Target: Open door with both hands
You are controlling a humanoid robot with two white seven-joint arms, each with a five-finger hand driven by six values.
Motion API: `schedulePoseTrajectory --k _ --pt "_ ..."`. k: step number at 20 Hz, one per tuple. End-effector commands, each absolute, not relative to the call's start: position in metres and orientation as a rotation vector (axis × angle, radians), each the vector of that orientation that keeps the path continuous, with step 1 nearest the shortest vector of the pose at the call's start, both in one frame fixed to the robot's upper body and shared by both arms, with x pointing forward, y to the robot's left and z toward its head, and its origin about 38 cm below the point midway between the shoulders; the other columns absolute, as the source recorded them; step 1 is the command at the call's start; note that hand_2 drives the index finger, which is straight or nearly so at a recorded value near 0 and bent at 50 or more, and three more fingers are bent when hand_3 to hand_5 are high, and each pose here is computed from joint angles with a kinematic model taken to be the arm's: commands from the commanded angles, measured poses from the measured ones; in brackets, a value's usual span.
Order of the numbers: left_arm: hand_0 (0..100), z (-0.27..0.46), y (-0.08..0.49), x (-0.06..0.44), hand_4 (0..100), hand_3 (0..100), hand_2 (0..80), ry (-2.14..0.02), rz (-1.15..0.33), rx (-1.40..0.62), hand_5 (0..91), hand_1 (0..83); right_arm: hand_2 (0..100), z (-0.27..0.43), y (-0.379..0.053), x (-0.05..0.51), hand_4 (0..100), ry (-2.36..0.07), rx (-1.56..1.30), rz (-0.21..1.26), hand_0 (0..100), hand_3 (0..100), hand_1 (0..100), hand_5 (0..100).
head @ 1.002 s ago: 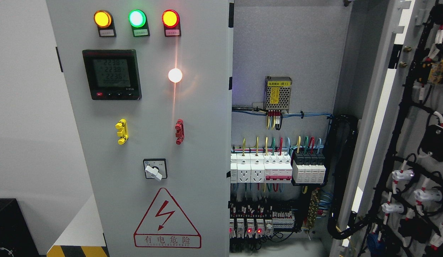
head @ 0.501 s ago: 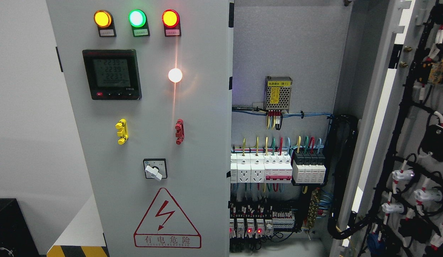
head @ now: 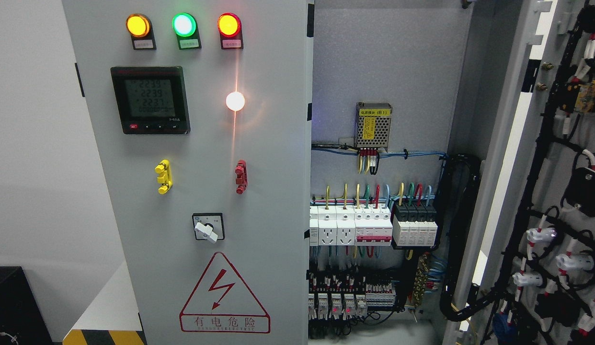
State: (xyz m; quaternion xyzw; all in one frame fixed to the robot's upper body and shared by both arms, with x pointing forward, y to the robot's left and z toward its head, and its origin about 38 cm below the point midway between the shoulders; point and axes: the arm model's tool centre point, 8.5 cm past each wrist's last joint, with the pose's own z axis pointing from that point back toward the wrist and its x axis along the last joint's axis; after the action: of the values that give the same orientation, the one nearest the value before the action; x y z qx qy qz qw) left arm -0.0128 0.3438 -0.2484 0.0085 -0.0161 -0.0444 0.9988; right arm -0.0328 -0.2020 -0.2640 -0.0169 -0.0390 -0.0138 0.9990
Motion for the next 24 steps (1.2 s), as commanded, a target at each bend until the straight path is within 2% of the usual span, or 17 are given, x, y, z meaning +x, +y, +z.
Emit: schedulePoseTrajectory --k 1,8,19,22,24 --pt "0 -0.249 0.326 -0.045 0 0 0.0 0.030 -0.004 0.007 0.0 0.0 0 -0.264 -0.202 -0.033 0 -0.078 -0.033 -0.029 0 0 0 0" --pt "0 -0.252 0.311 -0.044 0 0 0.0 0.022 0.034 -0.014 0.0 0.0 0 -0.264 -0.202 -0.036 0 -0.076 -0.035 -0.031 0 0 0 0" --pt "0 -0.254 0.299 -0.043 0 0 0.0 0.019 0.036 -0.038 0.0 0.0 0 -0.222 -0.232 0.043 0 -0.589 -0.104 -0.047 0 0 0 0" --pt "0 -0.253 0.300 -0.043 0 0 0.0 0.017 0.035 -0.035 0.0 0.0 0 -0.203 -0.247 0.058 0 -0.681 -0.128 -0.020 0 0 0 0" --pt "0 -0.253 0.301 -0.043 0 0 0.0 0.016 0.035 -0.027 0.0 0.0 0 -0.188 -0.241 0.064 0 -0.741 -0.114 0.013 0 0 0 0"
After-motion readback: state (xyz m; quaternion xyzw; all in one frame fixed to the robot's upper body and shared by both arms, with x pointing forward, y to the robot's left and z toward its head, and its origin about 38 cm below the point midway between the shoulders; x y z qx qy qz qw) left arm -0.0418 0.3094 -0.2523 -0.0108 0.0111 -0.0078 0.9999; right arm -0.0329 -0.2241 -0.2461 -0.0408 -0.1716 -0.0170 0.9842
